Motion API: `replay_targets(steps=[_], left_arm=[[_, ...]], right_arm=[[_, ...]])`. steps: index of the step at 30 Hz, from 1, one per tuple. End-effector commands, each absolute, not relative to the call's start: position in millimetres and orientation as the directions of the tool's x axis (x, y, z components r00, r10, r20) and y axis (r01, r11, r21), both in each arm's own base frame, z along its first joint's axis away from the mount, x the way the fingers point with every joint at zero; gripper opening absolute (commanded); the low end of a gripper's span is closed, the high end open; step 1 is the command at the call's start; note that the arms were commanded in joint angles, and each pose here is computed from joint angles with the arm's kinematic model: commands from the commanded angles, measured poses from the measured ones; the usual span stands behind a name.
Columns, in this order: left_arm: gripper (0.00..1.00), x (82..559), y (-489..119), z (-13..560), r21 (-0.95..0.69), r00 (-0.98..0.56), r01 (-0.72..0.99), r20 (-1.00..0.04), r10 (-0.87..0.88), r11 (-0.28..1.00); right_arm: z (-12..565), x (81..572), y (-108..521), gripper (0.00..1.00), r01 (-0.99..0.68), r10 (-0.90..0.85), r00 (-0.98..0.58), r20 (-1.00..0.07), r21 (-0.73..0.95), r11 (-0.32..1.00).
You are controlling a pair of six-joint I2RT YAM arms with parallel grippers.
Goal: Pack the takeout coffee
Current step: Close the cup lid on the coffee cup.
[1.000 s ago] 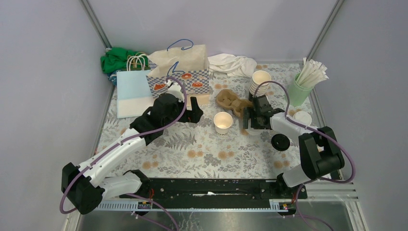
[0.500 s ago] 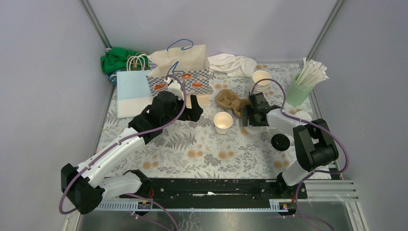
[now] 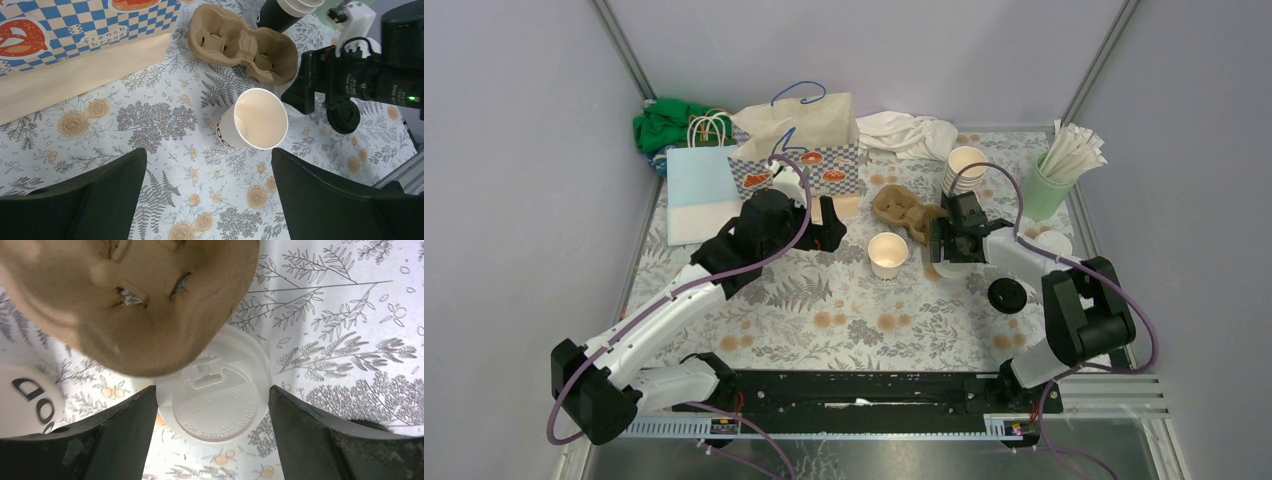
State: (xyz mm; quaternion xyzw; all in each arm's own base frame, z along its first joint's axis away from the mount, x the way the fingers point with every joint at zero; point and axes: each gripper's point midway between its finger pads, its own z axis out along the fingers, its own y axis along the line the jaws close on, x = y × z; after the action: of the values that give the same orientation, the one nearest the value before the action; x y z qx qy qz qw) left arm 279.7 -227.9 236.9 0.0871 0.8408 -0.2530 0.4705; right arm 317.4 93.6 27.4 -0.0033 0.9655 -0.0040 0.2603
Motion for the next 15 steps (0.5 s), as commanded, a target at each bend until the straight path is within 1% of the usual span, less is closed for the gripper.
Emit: replay_targets(steps=[1,9,15], left_arm=[[0.99,287.9,-233.7,257.3,-0.369,-0.505,0.396,-0.852,-0.137,0.841],[0.99,289.3,-241.6,254.1,-0.38,-0.518,0.415,-0.846,-0.129,0.827],[0.99,289.3,-245.6,250.9,-0.399,-0.53,0.416,-0.837,-0.138,0.817]], right_arm=[[52.7,302.2,93.3,0.85,0.014,0.034,-0.855,-0.518,0.042,0.999],[81.3,272.1,99.4,0.87,0.01,0.078,-0.856,-0.512,0.133,0.991],[123.8,265.0,113.6,0.87,-0.041,0.086,-0.832,-0.549,0.215,0.976]])
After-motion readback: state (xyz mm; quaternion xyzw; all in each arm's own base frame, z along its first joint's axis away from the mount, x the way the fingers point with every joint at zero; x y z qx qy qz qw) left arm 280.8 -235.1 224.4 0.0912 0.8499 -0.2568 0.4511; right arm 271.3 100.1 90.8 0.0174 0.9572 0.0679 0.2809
